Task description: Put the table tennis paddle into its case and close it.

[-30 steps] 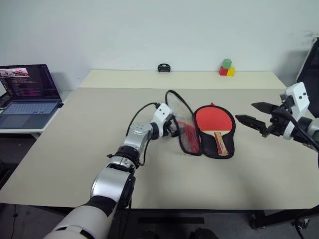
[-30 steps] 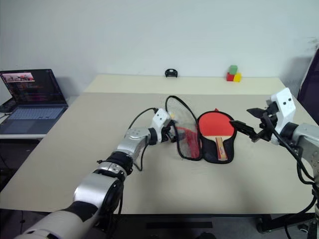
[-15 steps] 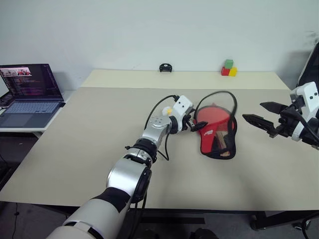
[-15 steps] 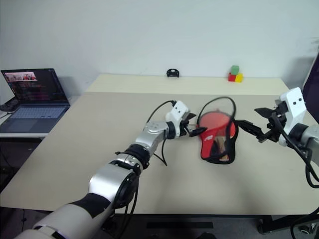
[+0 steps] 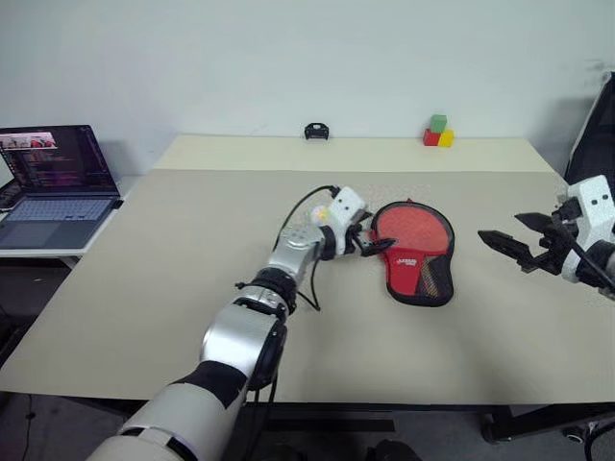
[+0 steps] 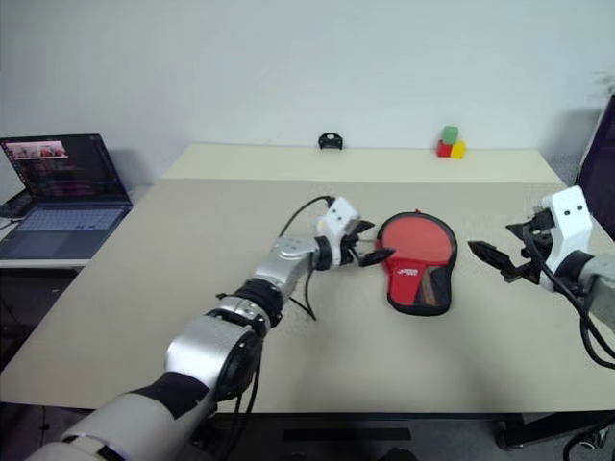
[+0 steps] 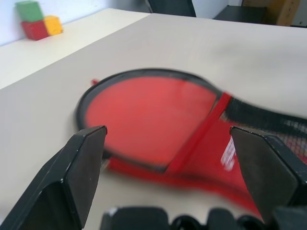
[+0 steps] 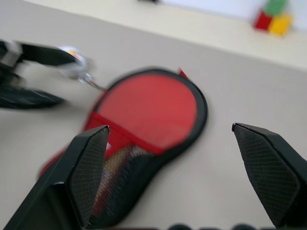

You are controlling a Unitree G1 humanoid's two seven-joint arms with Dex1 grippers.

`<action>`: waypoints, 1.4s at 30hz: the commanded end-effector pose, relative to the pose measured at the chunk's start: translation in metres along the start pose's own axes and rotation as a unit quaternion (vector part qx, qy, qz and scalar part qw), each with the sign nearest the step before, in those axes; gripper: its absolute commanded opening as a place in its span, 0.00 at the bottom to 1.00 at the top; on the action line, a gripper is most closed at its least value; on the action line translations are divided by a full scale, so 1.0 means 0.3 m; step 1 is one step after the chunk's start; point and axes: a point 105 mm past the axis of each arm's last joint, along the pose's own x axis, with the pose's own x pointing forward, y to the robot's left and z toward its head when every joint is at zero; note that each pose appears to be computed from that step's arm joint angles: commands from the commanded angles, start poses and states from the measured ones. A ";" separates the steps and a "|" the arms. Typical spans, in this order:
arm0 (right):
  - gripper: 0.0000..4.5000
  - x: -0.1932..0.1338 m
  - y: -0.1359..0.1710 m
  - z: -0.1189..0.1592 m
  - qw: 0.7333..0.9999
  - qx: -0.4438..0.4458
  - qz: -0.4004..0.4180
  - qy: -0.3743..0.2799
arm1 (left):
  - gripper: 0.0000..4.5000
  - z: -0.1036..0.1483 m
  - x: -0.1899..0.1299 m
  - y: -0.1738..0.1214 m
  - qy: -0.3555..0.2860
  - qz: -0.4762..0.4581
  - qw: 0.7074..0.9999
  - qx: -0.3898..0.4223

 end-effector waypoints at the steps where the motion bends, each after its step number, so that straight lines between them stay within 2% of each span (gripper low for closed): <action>1: 1.00 0.021 0.017 -0.004 1.000 -0.003 0.006 -0.003 | 1.00 0.033 -0.081 0.037 -0.035 -0.009 0.999 0.023; 10: 1.00 0.146 0.052 -0.091 0.998 0.025 0.038 0.032 | 1.00 0.087 -0.266 0.080 -0.045 -0.009 0.996 0.072; 17: 1.00 0.261 0.011 -0.162 0.997 0.043 0.023 0.052 | 1.00 0.119 -0.347 0.083 -0.040 0.016 0.995 0.085; 26: 1.00 0.358 0.011 -0.229 0.996 0.034 0.032 0.080 | 1.00 0.119 -0.368 0.076 -0.033 0.031 0.995 0.084; 42: 1.00 0.429 0.095 -0.267 0.984 0.049 0.101 0.141 | 1.00 0.135 -0.363 0.077 -0.033 0.026 0.995 0.091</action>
